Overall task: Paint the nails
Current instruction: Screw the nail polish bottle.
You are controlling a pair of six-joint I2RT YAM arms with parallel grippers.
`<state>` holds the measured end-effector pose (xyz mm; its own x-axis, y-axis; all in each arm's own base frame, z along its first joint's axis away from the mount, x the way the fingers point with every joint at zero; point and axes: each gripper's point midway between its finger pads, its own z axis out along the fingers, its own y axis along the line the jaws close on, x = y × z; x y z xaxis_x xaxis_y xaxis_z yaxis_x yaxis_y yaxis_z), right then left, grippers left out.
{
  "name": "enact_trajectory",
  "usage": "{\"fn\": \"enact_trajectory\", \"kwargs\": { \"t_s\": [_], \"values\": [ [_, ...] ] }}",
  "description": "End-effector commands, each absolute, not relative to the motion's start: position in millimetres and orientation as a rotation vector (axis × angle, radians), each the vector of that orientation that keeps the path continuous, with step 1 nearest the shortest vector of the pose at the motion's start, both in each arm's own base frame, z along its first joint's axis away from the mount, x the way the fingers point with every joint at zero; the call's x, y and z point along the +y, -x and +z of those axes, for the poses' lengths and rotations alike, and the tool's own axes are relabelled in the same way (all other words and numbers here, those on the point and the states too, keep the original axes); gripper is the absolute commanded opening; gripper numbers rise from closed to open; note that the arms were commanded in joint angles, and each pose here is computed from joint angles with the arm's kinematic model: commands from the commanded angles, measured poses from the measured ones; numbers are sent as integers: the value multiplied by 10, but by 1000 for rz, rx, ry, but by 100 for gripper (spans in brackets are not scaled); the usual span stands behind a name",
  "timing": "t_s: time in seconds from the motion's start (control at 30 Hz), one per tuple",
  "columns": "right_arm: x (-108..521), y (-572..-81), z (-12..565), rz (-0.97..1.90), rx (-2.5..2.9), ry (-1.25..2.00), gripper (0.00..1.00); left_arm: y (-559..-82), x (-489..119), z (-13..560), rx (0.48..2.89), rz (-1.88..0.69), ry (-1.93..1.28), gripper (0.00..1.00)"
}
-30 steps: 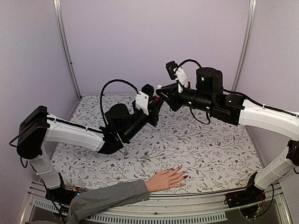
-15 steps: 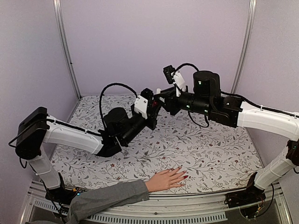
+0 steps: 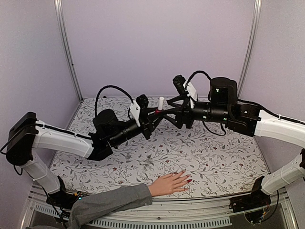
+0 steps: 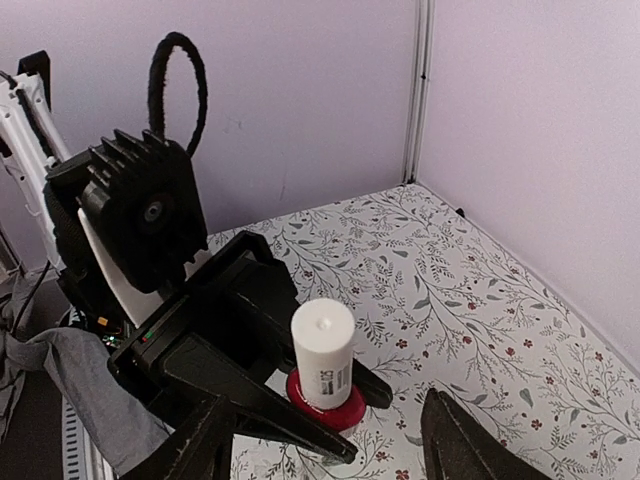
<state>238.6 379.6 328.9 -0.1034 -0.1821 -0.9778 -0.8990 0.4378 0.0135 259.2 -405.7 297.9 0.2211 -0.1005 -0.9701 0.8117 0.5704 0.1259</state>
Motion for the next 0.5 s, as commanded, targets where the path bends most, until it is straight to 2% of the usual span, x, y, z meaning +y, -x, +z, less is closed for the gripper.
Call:
{"fn": "enact_trajectory", "kwargs": {
  "t_s": [0.0, 0.13, 0.27, 0.47],
  "values": [
    [3763, -2081, 3386, 884, 1463, 1142, 66, -2118, -4138, 3128, 1029, -993, -942, 0],
    [3767, -1751, 3450, 984, 1344, 1298, 65, -1823, -4181, 3121, 950, -1146, -1076, 0],
    [3777, -1494, 3510, 1069, 1235, 1430, 59, -1626, -4219, 3108, 899, -1248, -1168, 0],
    [3799, -1387, 3552, 1117, 1180, 1490, 52, -1538, -4248, 3103, 874, -1302, -1215, 0]
  ]
}}
